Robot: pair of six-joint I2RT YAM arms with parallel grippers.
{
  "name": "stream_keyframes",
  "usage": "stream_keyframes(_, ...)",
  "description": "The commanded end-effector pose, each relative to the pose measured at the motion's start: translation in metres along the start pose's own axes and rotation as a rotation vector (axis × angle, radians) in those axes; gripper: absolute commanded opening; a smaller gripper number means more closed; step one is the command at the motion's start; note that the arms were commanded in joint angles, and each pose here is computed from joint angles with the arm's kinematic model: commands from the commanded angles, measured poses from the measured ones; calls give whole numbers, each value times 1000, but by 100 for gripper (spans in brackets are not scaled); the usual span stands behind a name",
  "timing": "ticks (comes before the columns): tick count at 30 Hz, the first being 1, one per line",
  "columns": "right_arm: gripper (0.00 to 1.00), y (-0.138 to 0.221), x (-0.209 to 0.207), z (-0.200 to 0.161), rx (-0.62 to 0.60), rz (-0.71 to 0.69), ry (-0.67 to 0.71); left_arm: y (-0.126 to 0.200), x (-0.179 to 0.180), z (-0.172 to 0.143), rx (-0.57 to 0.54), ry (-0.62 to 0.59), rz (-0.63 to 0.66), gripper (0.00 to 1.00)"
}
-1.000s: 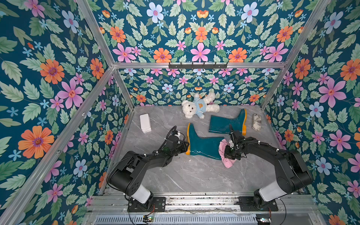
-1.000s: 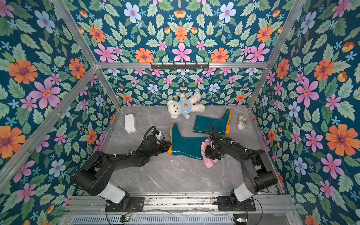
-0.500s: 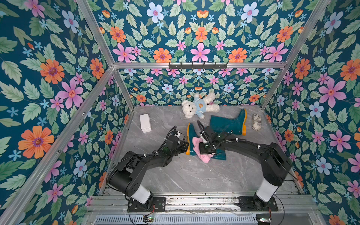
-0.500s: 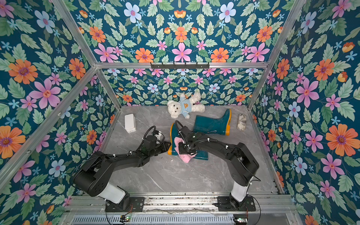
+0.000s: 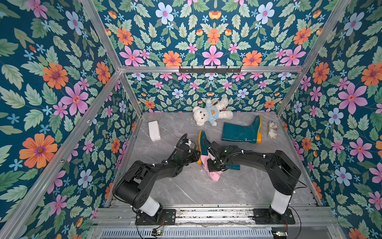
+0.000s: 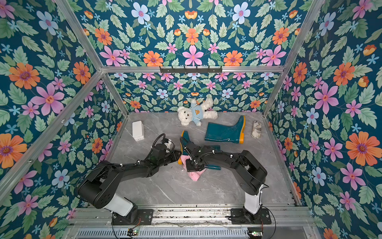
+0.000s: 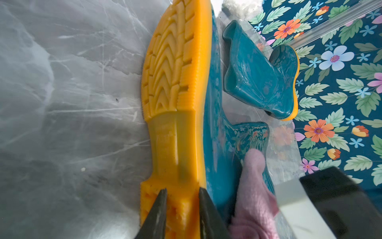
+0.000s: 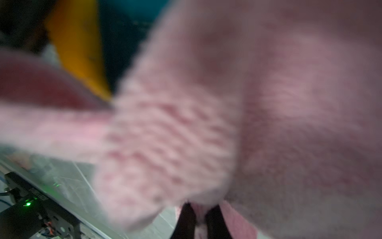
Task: Wipe the rubber boots with a cloth
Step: Wipe the dirt off the rubber boot.
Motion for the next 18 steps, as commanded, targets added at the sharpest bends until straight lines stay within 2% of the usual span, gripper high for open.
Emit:
stream_keyframes(1,0,8,-29,-7,-8,-62,-71,8,36,-52,261,45,196,28)
stream_keyframes(12,0,50,-135,-17,-60,-115,-331,7,36,-52,263,44,197,28)
stream_keyframes(15,0,56,-150,-18,-64,-129,-373,7,37,-52,266,44,200,28)
stream_keyframes(18,0,61,-150,-15,-81,-125,-360,6,37,-53,268,45,199,28)
Point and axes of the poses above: each gripper's point midway between its finger pads, its own y axis back along the fingers, its own x axis along the line the jaws close on, z = x × y, the point moved 7 cm from there along y, back along the fingers, and after that the axes turned 7 degrees about -y, right-handed, at the moved point
